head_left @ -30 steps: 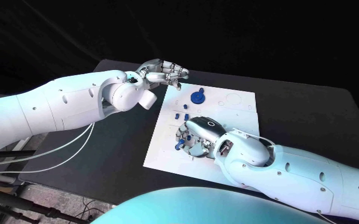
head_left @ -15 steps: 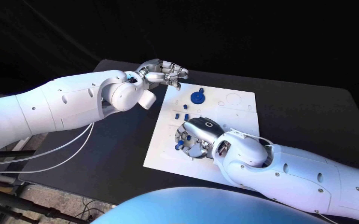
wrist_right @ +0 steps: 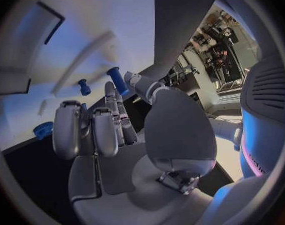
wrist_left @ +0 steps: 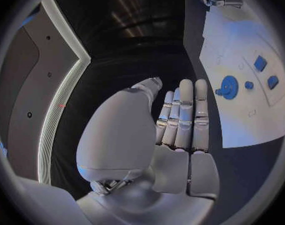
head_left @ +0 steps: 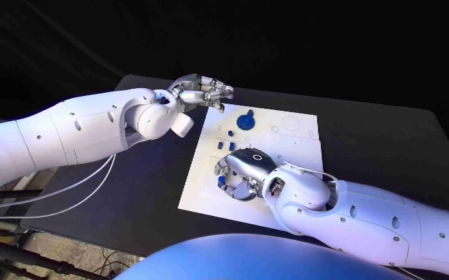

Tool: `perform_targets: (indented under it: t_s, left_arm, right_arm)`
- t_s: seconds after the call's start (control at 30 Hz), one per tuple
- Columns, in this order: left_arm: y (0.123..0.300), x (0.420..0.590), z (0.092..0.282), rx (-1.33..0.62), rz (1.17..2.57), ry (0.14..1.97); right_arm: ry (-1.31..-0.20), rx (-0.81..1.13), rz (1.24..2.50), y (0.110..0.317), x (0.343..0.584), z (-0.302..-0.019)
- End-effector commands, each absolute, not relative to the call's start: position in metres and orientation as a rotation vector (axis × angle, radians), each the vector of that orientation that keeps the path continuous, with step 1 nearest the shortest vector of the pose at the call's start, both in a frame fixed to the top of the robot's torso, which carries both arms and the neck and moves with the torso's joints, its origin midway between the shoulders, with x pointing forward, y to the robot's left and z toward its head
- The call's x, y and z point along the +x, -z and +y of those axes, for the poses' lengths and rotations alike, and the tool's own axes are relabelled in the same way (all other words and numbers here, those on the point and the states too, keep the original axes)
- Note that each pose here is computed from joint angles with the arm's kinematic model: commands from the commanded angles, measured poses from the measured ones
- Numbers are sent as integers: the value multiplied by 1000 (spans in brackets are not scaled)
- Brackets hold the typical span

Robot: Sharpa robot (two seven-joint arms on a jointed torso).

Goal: Assemble the parts on the task board

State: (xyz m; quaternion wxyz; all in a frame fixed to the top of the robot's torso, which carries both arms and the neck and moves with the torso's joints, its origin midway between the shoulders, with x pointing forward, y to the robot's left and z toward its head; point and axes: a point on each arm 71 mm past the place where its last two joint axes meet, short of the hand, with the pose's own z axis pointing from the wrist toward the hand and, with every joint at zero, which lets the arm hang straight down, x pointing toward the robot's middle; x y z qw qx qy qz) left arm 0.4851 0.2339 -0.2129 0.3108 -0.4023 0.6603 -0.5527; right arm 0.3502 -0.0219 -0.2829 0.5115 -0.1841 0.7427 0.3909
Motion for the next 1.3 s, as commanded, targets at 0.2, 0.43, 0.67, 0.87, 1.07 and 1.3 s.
perform_targets:
  t_s: [0.2, 0.43, 0.67, 0.87, 1.07, 1.3]
  left_arm:
    - [212, 485, 233, -1061, 1748, 1477]
    - [212, 485, 234, -1063, 1746, 1473]
    - [213, 485, 237, -1067, 1743, 1466]
    - [213, 485, 238, -1070, 1739, 1461]
    - [214, 485, 238, -1072, 1734, 1459]
    - [214, 484, 238, -1074, 1736, 1464]
  right_arm:
    - [-955, -411, 1727, 276, 348, -30]
    - [-997, -314, 1657, 255, 348, -54]
    - [-893, 79, 1815, 233, 385, -136]
    - [-784, 246, 1889, 231, 387, -190]
    - [-702, 260, 1928, 236, 373, -213]
    - [-588, 213, 1946, 252, 359, -223]
